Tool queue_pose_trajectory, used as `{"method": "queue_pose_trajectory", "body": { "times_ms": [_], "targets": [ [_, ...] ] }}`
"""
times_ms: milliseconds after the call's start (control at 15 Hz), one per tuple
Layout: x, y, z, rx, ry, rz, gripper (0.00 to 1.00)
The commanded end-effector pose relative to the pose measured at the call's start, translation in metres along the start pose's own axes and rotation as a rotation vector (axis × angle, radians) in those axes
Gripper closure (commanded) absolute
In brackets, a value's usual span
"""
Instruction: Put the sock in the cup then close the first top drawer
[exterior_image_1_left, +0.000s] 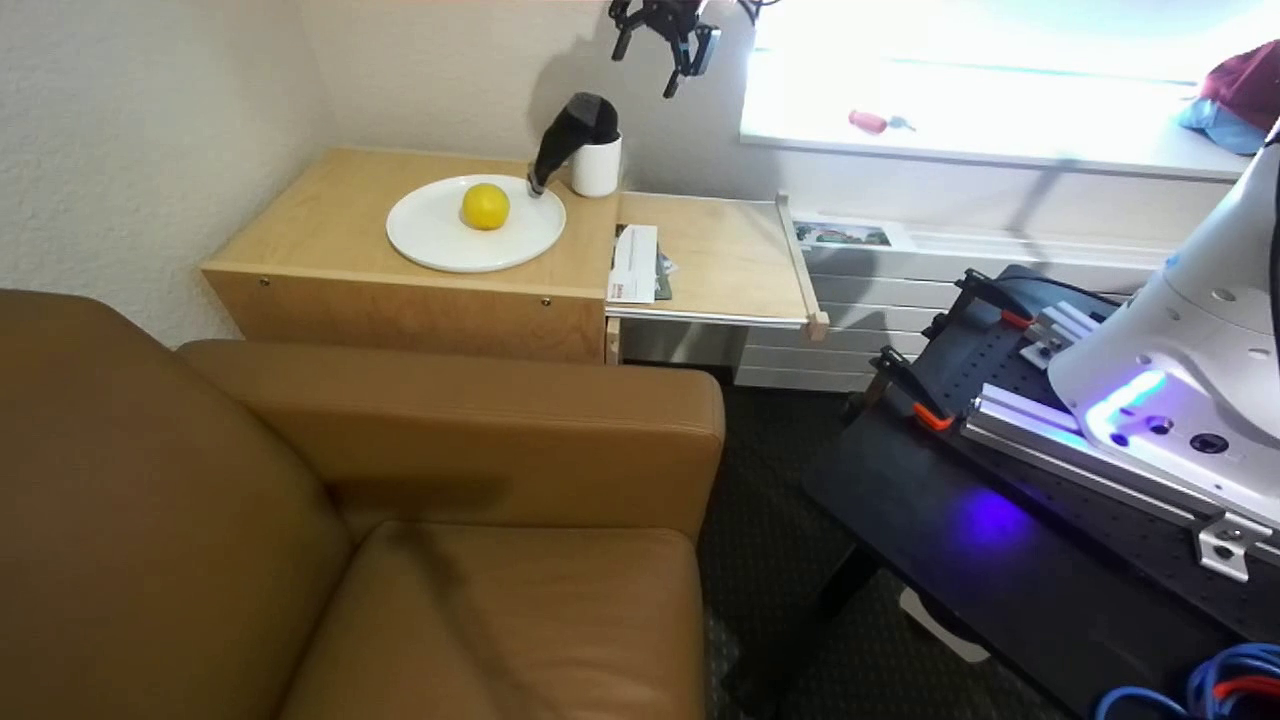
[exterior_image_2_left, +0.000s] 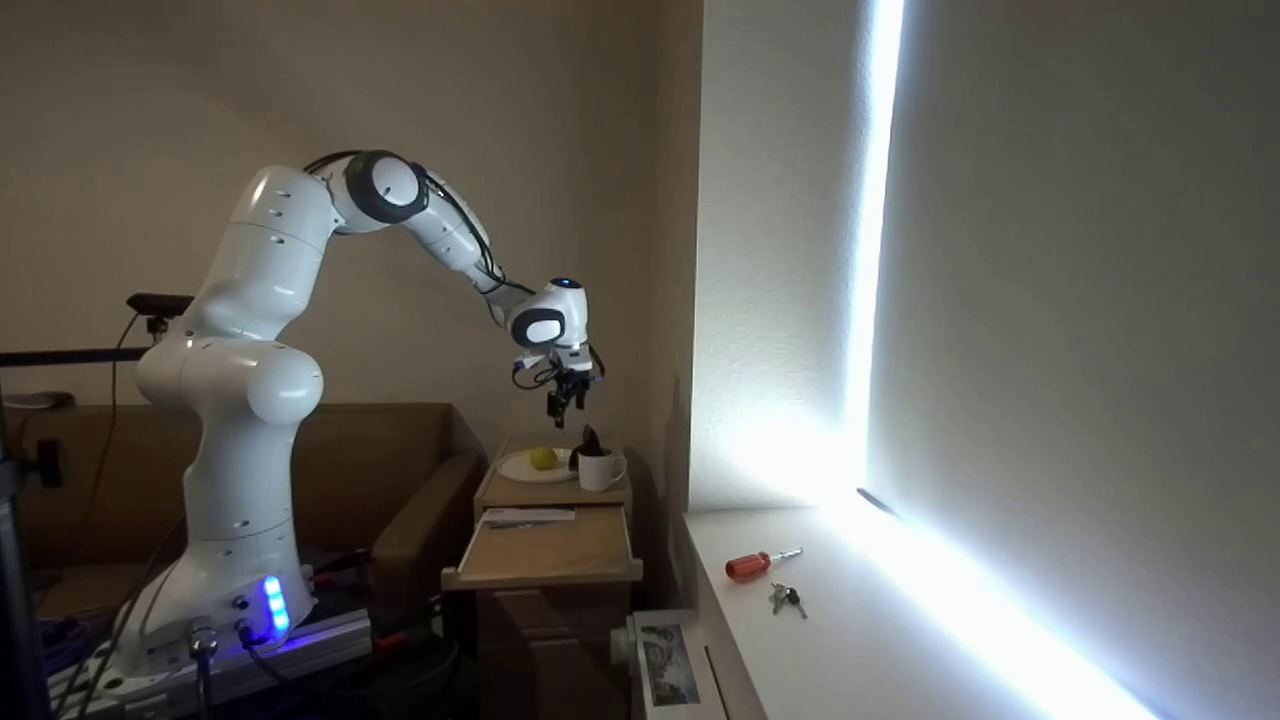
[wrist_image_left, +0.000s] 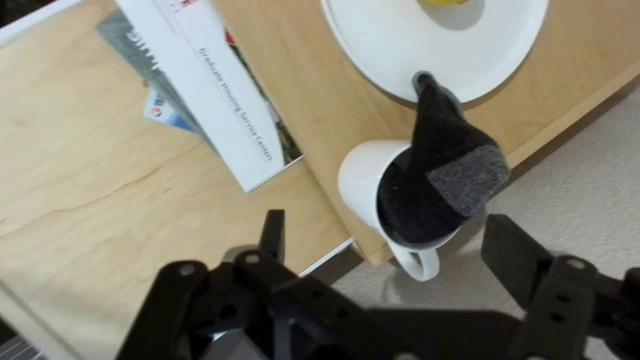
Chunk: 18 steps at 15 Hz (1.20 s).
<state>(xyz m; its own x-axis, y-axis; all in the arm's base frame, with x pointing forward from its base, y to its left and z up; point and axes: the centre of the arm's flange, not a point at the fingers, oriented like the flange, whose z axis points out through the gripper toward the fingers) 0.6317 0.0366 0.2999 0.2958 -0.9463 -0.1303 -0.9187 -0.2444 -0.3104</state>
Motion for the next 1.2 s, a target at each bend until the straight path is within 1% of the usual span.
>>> {"method": "queue_pose_trajectory", "body": {
  "times_ms": [0, 67, 267, 333, 467, 600, 733, 800, 867, 933, 1000, 1133],
  "targets": [
    [0.011, 0.035, -0.035, -0.198, 0.023, 0.011, 0.0],
    [0.017, 0.046, -0.034, -0.258, 0.02, 0.012, 0.0],
    [0.045, 0.098, -0.01, -0.439, -0.003, 0.054, 0.0],
    [0.054, 0.115, -0.001, -0.492, -0.035, 0.076, 0.0],
    [0.067, 0.159, 0.019, -0.588, -0.113, 0.121, 0.0],
    [0.076, 0.212, 0.039, -0.694, -0.179, 0.138, 0.0],
    [0.089, 0.259, 0.051, -0.766, -0.187, 0.119, 0.0],
    [0.097, 0.274, 0.055, -0.789, -0.196, 0.126, 0.0],
    [0.104, 0.281, 0.056, -0.784, -0.168, 0.154, 0.0],
    [0.091, 0.262, 0.055, -0.782, -0.182, 0.153, 0.0],
    [0.096, 0.27, 0.058, -0.792, -0.183, 0.166, 0.0],
    [0.096, 0.268, 0.059, -0.791, -0.182, 0.164, 0.0]
  ]
}}
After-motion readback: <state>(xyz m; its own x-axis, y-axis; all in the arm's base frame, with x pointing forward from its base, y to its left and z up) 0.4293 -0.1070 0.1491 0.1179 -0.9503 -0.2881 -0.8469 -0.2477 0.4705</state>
